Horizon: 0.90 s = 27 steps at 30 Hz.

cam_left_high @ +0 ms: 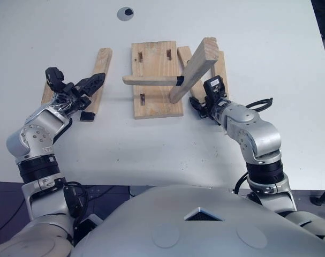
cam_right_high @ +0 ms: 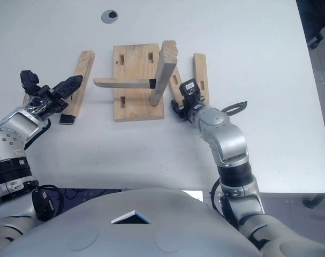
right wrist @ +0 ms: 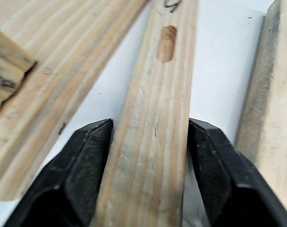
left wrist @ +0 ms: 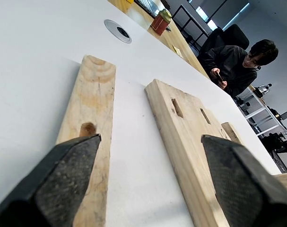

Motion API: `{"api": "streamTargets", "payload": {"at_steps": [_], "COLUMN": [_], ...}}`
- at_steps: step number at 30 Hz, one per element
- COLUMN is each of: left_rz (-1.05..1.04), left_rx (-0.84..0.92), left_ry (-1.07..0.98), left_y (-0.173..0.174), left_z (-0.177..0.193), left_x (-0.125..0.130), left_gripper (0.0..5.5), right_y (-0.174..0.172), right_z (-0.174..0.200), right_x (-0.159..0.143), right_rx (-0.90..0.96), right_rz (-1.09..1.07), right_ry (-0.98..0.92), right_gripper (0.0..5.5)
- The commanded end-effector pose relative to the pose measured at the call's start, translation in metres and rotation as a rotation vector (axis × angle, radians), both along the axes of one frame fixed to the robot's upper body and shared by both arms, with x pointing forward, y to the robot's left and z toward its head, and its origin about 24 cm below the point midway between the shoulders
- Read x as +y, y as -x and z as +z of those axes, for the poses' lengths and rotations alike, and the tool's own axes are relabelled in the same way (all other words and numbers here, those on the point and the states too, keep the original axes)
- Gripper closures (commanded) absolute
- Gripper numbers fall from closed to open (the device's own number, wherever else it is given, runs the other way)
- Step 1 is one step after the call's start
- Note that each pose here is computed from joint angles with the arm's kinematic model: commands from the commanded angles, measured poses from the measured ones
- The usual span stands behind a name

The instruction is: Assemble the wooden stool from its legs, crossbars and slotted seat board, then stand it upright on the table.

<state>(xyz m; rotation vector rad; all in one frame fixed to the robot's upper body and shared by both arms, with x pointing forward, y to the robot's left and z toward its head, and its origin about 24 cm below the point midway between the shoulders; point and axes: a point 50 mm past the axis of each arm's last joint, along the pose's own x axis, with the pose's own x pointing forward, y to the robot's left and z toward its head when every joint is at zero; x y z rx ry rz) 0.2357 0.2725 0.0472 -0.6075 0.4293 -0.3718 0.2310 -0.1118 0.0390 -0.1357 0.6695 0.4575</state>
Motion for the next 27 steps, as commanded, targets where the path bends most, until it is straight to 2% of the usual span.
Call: {"api": "streamTargets", "payload": {"at_steps": [1, 3, 8, 9, 13, 16, 21, 27], "left_rz": [-0.046, -0.087, -0.297, -0.320, -0.443, -0.544, -0.632, -0.678], "left_rx": [-0.018, -0.091, -0.483, -0.518, -0.597, -0.577, -0.572, -0.604], "left_ry": [-0.120, -0.207, -0.217, -0.195, 0.018, 0.167, 0.354, 0.493], "left_y": [0.000, -0.007, -0.040, -0.047, -0.078, -0.084, -0.095, -0.092], "left_z": [0.004, 0.017, 0.090, 0.098, 0.113, 0.113, 0.125, 0.141], "left_x": [-0.002, -0.004, -0.027, -0.030, -0.060, -0.087, -0.130, -0.135], "left_gripper": [1.59, 1.59, 1.59, 1.59, 1.59, 1.59, 1.59, 1.59], "right_y": [0.002, -0.005, -0.042, -0.051, -0.091, -0.103, -0.104, -0.102], "right_z": [-0.006, 0.003, 0.053, 0.062, 0.114, 0.141, 0.148, 0.141], "right_x": [-0.008, -0.009, -0.019, -0.020, -0.016, -0.010, -0.005, -0.001], "right_rx": [0.065, 0.026, -0.214, -0.260, -0.470, -0.415, -0.263, -0.202], "right_rz": [-0.030, -0.079, -0.083, -0.055, 0.293, 0.559, 0.749, 0.769], "right_ry": [-0.003, -0.086, -0.296, -0.320, -0.587, -0.852, -1.008, -1.028], "right_gripper": [3.34, 3.47, 3.47, 3.47, 3.48, 3.48, 3.48, 3.48]}}
